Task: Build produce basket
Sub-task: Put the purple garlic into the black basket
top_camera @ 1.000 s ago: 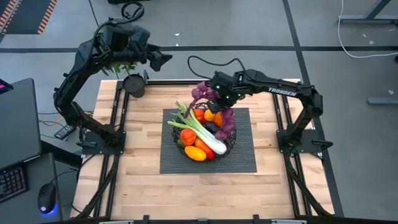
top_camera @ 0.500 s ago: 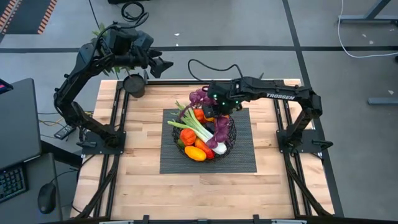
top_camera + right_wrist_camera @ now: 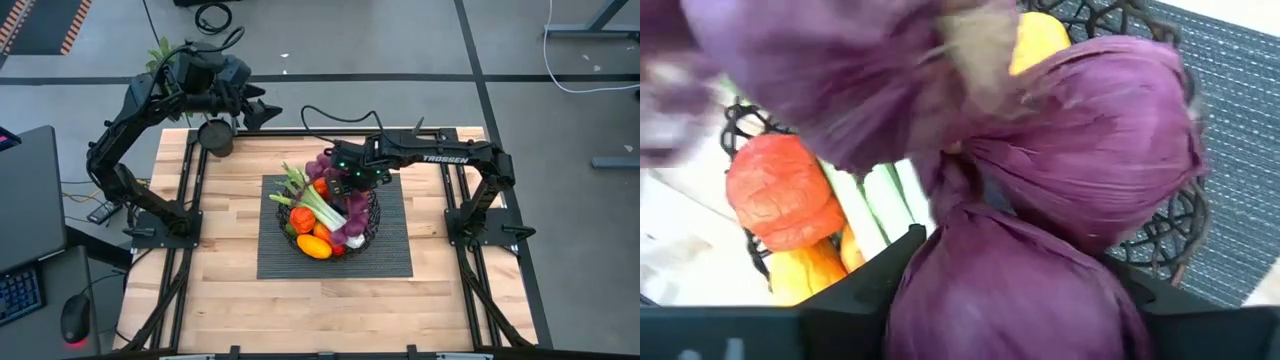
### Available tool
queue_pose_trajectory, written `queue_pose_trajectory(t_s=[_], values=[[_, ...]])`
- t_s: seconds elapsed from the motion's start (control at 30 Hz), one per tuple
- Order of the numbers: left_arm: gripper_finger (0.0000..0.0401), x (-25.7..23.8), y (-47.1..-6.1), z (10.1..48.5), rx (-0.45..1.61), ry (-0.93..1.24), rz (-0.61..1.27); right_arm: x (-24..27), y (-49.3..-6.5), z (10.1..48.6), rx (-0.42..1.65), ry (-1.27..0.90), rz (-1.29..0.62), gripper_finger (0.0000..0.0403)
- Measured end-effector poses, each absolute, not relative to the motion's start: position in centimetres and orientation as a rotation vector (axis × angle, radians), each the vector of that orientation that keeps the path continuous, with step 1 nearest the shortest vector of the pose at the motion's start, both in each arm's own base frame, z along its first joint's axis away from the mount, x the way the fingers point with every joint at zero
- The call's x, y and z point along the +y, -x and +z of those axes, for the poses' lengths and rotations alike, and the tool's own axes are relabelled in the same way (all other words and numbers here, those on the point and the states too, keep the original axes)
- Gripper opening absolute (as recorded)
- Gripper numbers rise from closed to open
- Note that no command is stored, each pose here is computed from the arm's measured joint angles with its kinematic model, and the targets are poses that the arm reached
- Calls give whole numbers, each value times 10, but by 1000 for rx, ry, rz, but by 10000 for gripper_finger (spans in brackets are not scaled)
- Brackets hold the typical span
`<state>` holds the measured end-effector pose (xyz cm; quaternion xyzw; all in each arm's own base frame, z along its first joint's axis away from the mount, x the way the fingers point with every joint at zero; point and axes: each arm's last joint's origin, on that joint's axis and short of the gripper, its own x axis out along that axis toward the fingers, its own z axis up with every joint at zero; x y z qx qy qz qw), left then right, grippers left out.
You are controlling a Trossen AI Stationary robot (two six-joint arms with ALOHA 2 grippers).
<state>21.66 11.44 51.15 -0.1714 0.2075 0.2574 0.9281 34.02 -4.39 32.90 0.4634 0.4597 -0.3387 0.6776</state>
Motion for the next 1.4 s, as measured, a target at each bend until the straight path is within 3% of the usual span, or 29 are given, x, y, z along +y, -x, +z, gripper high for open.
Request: queue_pose_trajectory(t_s=[0.3,0.5,1.4], values=[[394,109,-219,511,431,357,507,-42,-337,328,1090,-1038,-736,275],[394,106,-221,511,433,354,495,-40,-336,328,1109,-1018,-720,302],[394,107,-222,511,435,323,488,-30,-329,339,1095,-927,-672,302]])
